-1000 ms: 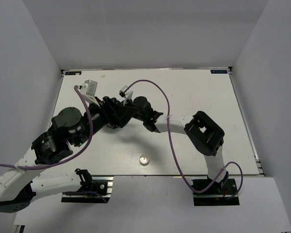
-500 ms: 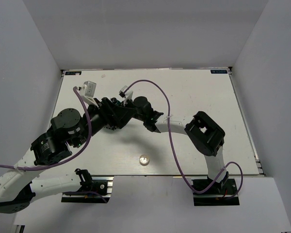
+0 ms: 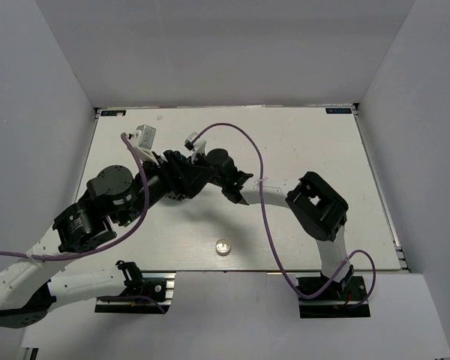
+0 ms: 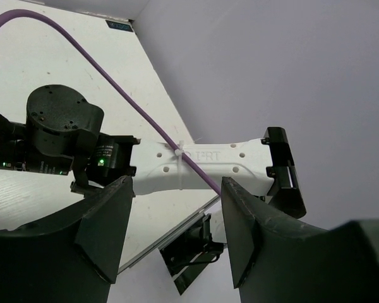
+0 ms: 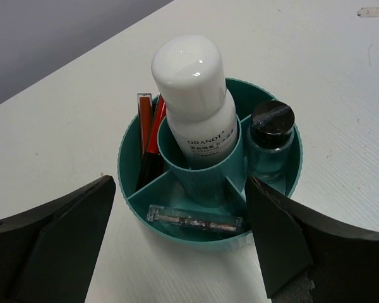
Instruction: Organize the makeup
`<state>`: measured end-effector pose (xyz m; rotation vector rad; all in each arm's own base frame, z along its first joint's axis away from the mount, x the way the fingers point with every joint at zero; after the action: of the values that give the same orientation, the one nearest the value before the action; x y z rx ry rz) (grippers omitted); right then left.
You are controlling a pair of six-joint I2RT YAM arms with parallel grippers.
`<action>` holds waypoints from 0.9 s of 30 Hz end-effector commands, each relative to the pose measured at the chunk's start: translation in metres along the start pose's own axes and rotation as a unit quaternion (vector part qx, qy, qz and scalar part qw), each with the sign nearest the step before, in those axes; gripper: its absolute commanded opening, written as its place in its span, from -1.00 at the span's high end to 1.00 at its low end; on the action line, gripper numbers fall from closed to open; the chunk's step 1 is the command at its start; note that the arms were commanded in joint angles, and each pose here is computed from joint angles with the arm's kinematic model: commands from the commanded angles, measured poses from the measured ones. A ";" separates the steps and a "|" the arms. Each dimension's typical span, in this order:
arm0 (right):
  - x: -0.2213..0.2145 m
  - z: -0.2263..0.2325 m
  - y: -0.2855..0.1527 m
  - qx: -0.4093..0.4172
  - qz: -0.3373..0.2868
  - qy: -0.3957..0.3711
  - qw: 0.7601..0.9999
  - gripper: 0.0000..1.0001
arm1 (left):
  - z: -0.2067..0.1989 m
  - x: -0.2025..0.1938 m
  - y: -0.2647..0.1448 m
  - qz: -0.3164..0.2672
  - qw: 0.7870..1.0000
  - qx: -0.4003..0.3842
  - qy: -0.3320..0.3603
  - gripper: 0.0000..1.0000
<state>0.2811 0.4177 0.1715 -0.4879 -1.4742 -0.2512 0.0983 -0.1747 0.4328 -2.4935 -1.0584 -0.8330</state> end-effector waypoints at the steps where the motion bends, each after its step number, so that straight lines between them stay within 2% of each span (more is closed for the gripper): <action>1: 0.039 -0.006 -0.005 -0.008 -0.052 -0.019 0.998 -0.78 | 0.002 -0.003 0.000 0.008 1.000 0.004 0.001 -0.35; 3: 0.056 -0.014 -0.015 -0.017 -0.064 -0.030 0.997 -0.78 | 0.005 -0.007 0.003 0.017 1.000 0.013 0.002 -0.33; 6: 0.072 -0.028 -0.032 -0.023 -0.045 -0.042 0.998 -0.78 | 0.008 -0.016 0.010 0.039 0.999 0.019 0.003 -0.29; 7: 0.068 -0.032 -0.039 -0.019 -0.017 -0.037 0.999 -0.75 | 0.009 -0.019 0.012 0.045 0.999 0.020 0.003 -0.26; 9: 0.079 -0.045 -0.058 -0.002 -0.010 -0.045 0.999 -0.64 | 0.011 -0.026 0.018 0.065 0.998 0.025 0.006 -0.21; 11: 0.075 -0.056 -0.080 0.013 0.026 -0.038 0.999 -0.10 | 0.015 -0.032 0.024 0.080 0.996 0.034 0.010 -0.06; 12: 0.073 -0.065 -0.089 0.019 0.042 -0.027 0.999 0.58 | 0.015 -0.039 0.027 0.099 0.994 0.034 0.012 -0.01; 13: 0.065 -0.065 -0.101 0.028 0.082 -0.008 0.996 0.85 | 0.018 -0.045 0.030 0.111 0.993 0.038 0.014 0.08; 14: 0.061 -0.080 -0.114 0.029 0.099 -0.006 0.995 1.00 | 0.023 -0.054 0.035 0.133 0.990 0.050 0.015 0.12; 17: 0.042 -0.087 -0.150 0.033 0.166 0.013 0.986 0.96 | 0.039 -0.076 0.044 0.183 0.979 0.082 0.015 0.27; 20: 0.031 -0.102 -0.184 0.023 0.211 0.025 0.977 0.42 | 0.061 -0.108 0.059 0.263 0.956 0.132 0.019 0.34; 21: 0.029 -0.113 -0.196 0.016 0.216 0.026 0.976 0.22 | 0.073 -0.124 0.070 0.292 0.942 0.164 0.019 0.35; 22: 0.030 -0.114 -0.203 0.017 0.217 0.031 0.975 0.12 | 0.081 -0.135 0.071 0.319 0.928 0.192 0.025 0.35; 24: 0.022 -0.117 -0.219 0.015 0.229 0.069 0.971 -0.25 | 0.086 -0.147 0.079 0.347 0.908 0.231 0.031 0.21; 25: 0.023 -0.122 -0.227 0.008 0.227 0.086 0.970 -0.31 | 0.097 -0.162 0.084 0.377 0.885 0.270 0.045 0.13; 26: 0.019 -0.118 -0.232 0.022 0.228 0.106 0.968 -0.38 | 0.092 -0.164 0.089 0.381 0.882 0.274 0.050 -0.04; 27: 0.017 -0.122 -0.240 0.014 0.228 0.120 0.966 -0.41 | 0.095 -0.167 0.092 0.387 0.876 0.284 0.055 -0.12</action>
<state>0.3043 0.1709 0.2190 -0.7958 -1.1801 0.0357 0.1195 -0.2834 0.2458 -2.0847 -0.2361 -0.3810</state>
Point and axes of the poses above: each gripper's point midway between its finger pads, its own y axis out along the fingers, its own z axis along the line the jaws close on, x = y × z, the point moved 9 cm from there along -y, back along the fingers, and after that the axes turned 10 degrees about -y, right-handed, at the moved point
